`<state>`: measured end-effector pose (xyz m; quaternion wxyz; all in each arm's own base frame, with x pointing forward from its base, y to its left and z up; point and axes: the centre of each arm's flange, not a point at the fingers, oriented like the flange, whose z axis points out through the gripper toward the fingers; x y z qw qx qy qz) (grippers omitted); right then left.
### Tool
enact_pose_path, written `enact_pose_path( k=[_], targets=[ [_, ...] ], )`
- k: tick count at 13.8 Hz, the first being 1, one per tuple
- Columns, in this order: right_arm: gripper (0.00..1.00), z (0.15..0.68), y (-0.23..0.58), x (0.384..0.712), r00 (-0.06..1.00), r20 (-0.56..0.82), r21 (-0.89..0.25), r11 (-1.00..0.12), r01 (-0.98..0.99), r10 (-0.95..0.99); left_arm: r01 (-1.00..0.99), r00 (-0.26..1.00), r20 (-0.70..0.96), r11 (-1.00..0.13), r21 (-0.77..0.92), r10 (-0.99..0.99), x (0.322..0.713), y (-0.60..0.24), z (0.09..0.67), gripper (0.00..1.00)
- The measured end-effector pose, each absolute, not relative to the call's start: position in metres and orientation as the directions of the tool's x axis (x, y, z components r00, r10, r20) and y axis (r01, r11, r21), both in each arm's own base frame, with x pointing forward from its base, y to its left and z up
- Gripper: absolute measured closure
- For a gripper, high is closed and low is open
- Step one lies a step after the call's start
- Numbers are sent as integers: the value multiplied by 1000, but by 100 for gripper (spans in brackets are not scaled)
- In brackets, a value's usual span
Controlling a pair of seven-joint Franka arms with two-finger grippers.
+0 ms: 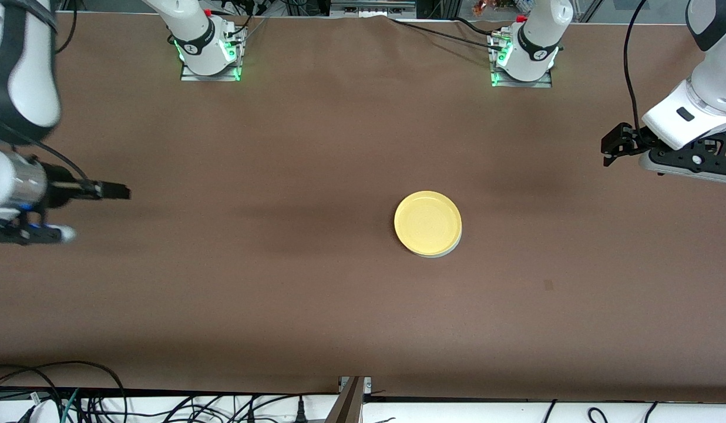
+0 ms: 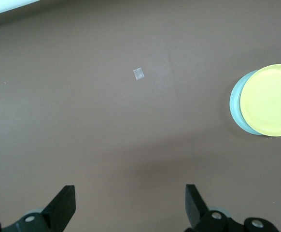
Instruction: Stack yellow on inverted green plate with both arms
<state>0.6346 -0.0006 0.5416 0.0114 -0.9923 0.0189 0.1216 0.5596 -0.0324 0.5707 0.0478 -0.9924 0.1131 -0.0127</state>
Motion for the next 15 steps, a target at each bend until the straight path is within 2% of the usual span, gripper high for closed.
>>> enact_pose_path(
  k=[3,6,9,15],
  targets=[
    [0,605,-10,597,983,-176,10,-999,-44,-45,-223,974,15,-970,-98,-226,560,-32,571,0],
    [0,646,-21,564,990,-125,5,-998,-59,-59,-223,974,16,-970,-98,-226,560,-32,571,0],
    [0,649,-27,549,988,-142,10,-998,-66,-67,-223,974,16,-970,-98,-226,560,-32,571,0],
    [0,635,-28,552,982,-176,15,-998,-68,-69,-223,974,16,-970,-98,-226,560,-32,571,0]
  ],
)
